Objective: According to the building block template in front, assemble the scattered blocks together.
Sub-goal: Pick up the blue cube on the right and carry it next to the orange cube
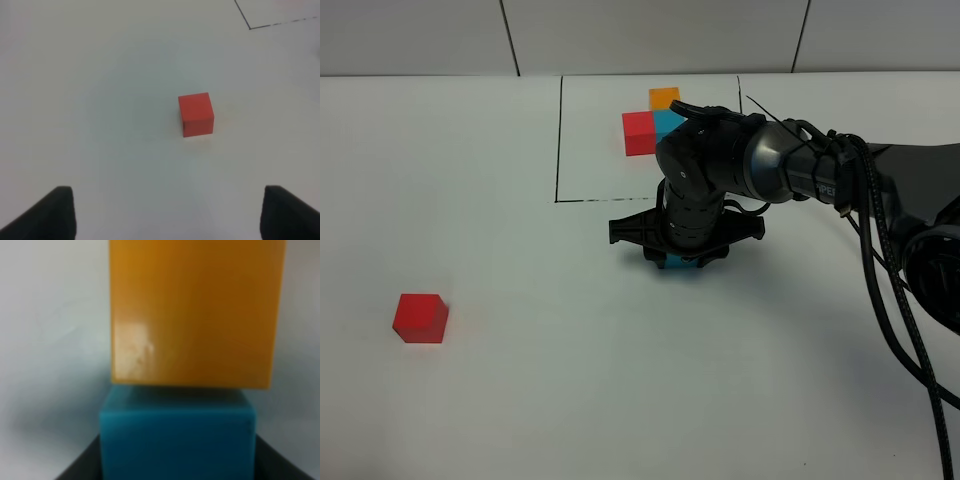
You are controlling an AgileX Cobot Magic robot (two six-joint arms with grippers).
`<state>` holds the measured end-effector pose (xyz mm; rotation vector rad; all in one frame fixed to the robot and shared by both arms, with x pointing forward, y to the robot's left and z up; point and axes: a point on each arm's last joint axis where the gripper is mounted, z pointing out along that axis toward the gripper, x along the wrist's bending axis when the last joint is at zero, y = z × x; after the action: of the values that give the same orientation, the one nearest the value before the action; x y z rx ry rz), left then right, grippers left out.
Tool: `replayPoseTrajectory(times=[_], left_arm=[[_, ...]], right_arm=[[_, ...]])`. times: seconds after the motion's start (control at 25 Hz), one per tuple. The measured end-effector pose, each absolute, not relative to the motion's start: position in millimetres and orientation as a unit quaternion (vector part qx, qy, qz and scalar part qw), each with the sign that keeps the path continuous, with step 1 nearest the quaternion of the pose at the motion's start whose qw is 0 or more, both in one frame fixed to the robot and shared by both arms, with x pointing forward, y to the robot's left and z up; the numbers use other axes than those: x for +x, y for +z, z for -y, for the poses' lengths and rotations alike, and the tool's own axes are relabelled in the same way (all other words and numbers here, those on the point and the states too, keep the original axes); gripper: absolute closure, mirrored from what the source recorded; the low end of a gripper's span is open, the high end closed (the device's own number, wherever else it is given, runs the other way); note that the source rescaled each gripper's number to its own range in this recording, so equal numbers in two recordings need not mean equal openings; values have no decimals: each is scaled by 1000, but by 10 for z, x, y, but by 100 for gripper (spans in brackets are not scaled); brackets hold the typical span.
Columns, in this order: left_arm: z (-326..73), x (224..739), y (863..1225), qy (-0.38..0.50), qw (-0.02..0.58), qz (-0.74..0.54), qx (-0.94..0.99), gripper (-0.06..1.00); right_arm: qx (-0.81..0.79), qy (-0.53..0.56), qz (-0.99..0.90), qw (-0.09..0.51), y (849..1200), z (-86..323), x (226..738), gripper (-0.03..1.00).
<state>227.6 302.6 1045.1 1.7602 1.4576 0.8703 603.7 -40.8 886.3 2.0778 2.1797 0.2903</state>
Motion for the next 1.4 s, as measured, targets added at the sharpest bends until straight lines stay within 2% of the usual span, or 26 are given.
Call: replayPoseTrajectory(times=[1.4], left_arm=[[-3026,2276,10451,335,341,-560,677,24]], right_arm=[[682,98,-721,74,8848,415,6057,96]])
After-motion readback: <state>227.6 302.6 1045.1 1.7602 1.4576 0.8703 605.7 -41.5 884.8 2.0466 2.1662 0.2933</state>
